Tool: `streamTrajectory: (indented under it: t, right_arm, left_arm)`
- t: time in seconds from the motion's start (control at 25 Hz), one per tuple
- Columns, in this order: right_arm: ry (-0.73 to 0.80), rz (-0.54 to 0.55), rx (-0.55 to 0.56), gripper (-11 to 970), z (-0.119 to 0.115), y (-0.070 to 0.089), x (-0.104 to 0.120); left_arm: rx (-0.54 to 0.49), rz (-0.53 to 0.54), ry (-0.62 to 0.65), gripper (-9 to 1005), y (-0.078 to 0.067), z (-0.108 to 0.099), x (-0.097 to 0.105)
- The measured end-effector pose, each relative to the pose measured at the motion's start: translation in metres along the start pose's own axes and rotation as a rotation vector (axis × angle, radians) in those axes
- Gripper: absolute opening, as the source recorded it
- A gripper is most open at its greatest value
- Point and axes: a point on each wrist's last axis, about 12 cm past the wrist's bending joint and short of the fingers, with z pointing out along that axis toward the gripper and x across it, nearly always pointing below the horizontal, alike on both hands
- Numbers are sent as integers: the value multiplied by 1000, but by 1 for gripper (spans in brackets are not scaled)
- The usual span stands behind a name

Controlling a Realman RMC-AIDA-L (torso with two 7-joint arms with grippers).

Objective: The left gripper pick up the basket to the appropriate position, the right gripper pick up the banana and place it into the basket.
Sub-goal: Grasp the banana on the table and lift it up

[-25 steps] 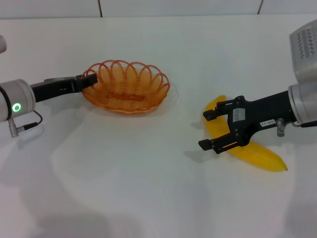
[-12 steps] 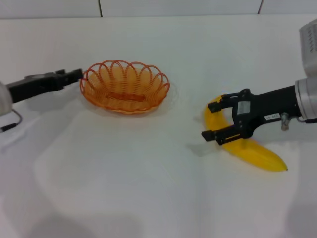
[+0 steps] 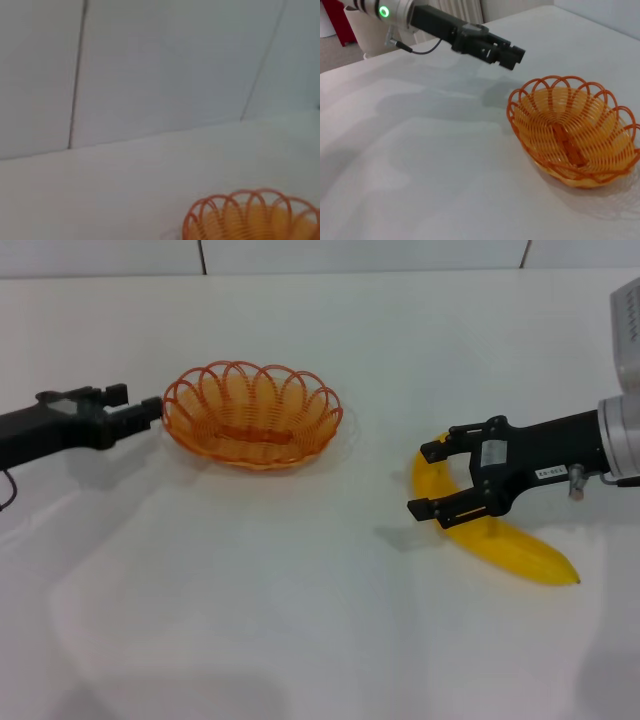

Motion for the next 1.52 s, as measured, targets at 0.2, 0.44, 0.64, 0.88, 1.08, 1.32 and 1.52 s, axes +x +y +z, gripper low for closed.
streamTrajectory:
  t: [0.2, 0.44, 0.64, 0.88, 1.08, 1.32, 1.52]
  right_arm:
    - [-1, 2, 15, 878, 1, -2, 1]
    - [-2, 1, 21, 877, 1, -2, 0]
    - [-1, -4, 17, 876, 2, -2, -5]
    - [43, -10, 40, 875, 0, 4, -23]
    - [118, -6, 95, 874, -7, 15, -33]
    - [276, 39, 186, 873, -6, 26, -40]
    - [357, 74, 188, 874, -2, 29, -35]
  left_arm:
    - [-15, 101, -37, 594, 0, -8, 7]
    - [17, 187, -177, 591, -8, -30, 18]
    - [108, 166, -186, 589, -15, -39, 19]
    - [149, 183, -142, 589, -22, -40, 31]
    - [152, 168, -115, 589, -23, -39, 39]
    - [151, 147, -94, 589, -24, -39, 49]
    - [144, 148, -85, 589, -25, -41, 56]
